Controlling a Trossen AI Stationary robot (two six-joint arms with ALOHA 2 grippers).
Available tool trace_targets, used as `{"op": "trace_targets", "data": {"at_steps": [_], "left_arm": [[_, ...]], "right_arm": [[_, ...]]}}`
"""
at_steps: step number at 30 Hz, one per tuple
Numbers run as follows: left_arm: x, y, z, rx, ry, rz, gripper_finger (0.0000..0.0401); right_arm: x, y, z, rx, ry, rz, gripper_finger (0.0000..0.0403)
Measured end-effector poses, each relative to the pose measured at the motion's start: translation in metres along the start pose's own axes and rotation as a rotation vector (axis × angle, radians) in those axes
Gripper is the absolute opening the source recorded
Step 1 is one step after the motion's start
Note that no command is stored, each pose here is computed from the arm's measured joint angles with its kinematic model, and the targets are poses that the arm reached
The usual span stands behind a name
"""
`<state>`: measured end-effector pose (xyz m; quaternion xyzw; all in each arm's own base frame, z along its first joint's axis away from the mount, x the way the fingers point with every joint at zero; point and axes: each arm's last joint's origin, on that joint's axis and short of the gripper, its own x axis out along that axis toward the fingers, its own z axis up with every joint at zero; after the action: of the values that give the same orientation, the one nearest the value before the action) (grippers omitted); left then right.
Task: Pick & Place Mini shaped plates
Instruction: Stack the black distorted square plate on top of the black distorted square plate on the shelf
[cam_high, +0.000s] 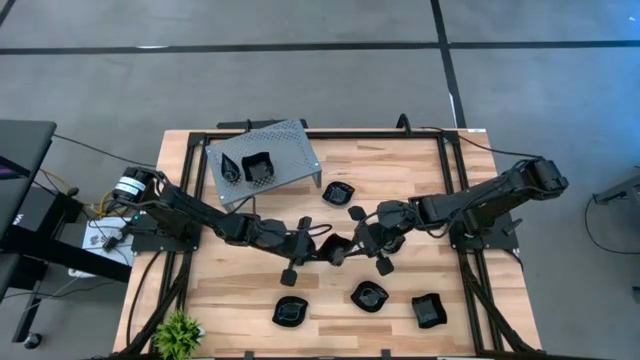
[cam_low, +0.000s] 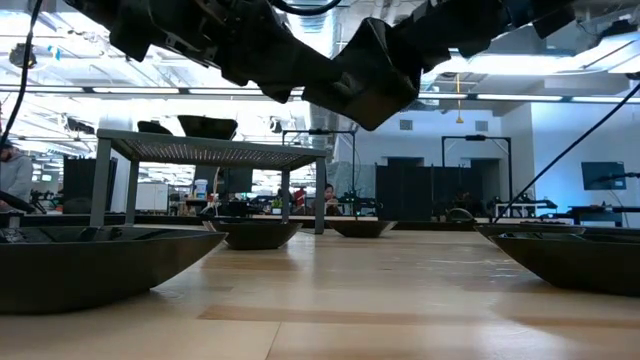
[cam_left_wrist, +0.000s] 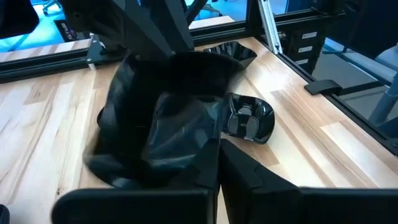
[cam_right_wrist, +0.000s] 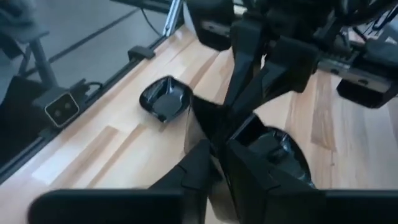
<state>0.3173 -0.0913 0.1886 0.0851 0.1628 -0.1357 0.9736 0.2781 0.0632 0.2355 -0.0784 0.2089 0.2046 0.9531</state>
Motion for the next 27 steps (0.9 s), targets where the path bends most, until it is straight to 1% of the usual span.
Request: {"op": "trace_targets", "data": {"at_steps": [5,8,10,12,16,19,21,23,25,27], "left_arm": [[0.000,0.000,0.000,-0.008,0.002,-0.003,0.0009],[0.000,-0.002,0.000,-0.044,0.003,-0.014,0.0007],[0.000,-0.004,0.000,-0.050,0.002,-0.018,0.0007],[0.000,-0.008,0.001,-0.041,0.005,0.017,0.0008],[0.002,-0.013,0.016,-0.023,-0.021,0.085,0.0007],[-0.002,-0.010,0.036,0.033,0.005,0.111,0.0007],[-0.012,-0.001,0.054,0.057,0.067,0.154,0.0008],[-0.027,0.013,0.073,0.056,0.138,0.233,0.0008],[-0.048,0.029,0.087,0.047,0.197,0.339,0.0007],[-0.071,0.044,0.098,0.000,0.214,0.438,0.0007]], "right_arm": [[0.000,-0.002,0.003,-0.002,-0.030,-0.009,0.0079],[-0.002,-0.002,0.007,-0.037,-0.072,-0.021,0.0088],[-0.004,-0.003,0.011,-0.074,-0.093,-0.054,0.0091],[-0.011,-0.003,0.015,-0.093,-0.103,-0.106,0.0092],[-0.034,0.006,0.022,-0.138,-0.072,-0.183,0.0091],[-0.055,0.018,0.026,-0.151,-0.060,-0.188,0.0091],[-0.070,0.025,0.026,-0.151,-0.062,-0.170,0.0092],[-0.081,0.029,0.025,-0.156,-0.075,-0.153,0.0092],[-0.089,0.034,0.014,-0.176,-0.080,-0.144,0.0093],[-0.097,0.034,0.000,-0.203,-0.090,-0.151,0.0093]]}}
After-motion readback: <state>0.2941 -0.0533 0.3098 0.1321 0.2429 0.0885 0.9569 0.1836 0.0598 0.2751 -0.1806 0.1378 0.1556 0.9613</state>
